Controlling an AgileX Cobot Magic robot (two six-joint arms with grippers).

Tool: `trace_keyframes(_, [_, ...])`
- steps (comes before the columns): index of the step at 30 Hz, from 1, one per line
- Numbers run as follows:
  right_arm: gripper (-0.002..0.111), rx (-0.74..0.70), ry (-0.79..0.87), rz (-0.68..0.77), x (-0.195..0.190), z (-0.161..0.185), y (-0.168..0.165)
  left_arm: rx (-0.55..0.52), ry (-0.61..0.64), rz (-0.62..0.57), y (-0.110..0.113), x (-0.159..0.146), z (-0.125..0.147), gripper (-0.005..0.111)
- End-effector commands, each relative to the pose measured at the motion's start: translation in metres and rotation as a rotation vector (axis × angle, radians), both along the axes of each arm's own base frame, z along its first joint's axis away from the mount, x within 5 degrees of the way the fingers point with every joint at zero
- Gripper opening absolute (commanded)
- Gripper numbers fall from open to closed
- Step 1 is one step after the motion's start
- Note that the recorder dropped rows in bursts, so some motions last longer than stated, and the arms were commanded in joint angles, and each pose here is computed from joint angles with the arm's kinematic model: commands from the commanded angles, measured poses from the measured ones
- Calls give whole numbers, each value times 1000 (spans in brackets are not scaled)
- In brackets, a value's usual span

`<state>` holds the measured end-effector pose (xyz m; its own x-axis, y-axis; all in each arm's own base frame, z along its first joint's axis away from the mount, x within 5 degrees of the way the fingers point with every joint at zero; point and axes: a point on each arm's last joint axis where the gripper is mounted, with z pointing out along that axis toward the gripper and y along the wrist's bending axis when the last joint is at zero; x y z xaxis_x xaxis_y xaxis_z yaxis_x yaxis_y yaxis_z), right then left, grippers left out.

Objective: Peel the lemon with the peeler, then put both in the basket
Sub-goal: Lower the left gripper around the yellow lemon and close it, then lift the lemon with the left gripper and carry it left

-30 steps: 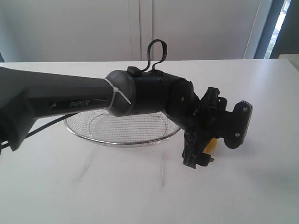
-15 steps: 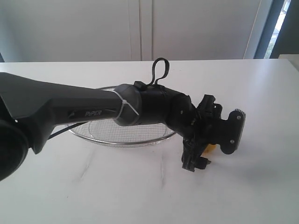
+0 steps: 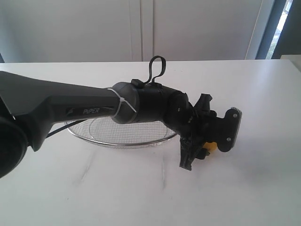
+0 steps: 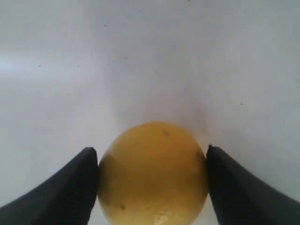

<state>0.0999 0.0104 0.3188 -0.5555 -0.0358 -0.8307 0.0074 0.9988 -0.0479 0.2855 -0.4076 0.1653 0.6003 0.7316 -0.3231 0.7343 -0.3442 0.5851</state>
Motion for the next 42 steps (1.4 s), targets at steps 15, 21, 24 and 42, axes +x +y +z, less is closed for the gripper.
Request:
trace_keyframes(15, [0, 2, -25, 7, 1, 1, 0, 72, 93, 12, 3, -4, -22, 71])
trace_keyframes(21, [0, 2, -25, 7, 1, 1, 0, 75, 99, 14, 3, -4, -23, 47])
trace_keyframes(24, [0, 2, -25, 7, 1, 1, 0, 53, 121, 55, 3, -3, -22, 30])
trace_keyframes(42, [0, -37, -46, 0, 2, 3, -2, -114, 360, 309, 52, -40, 135, 0])
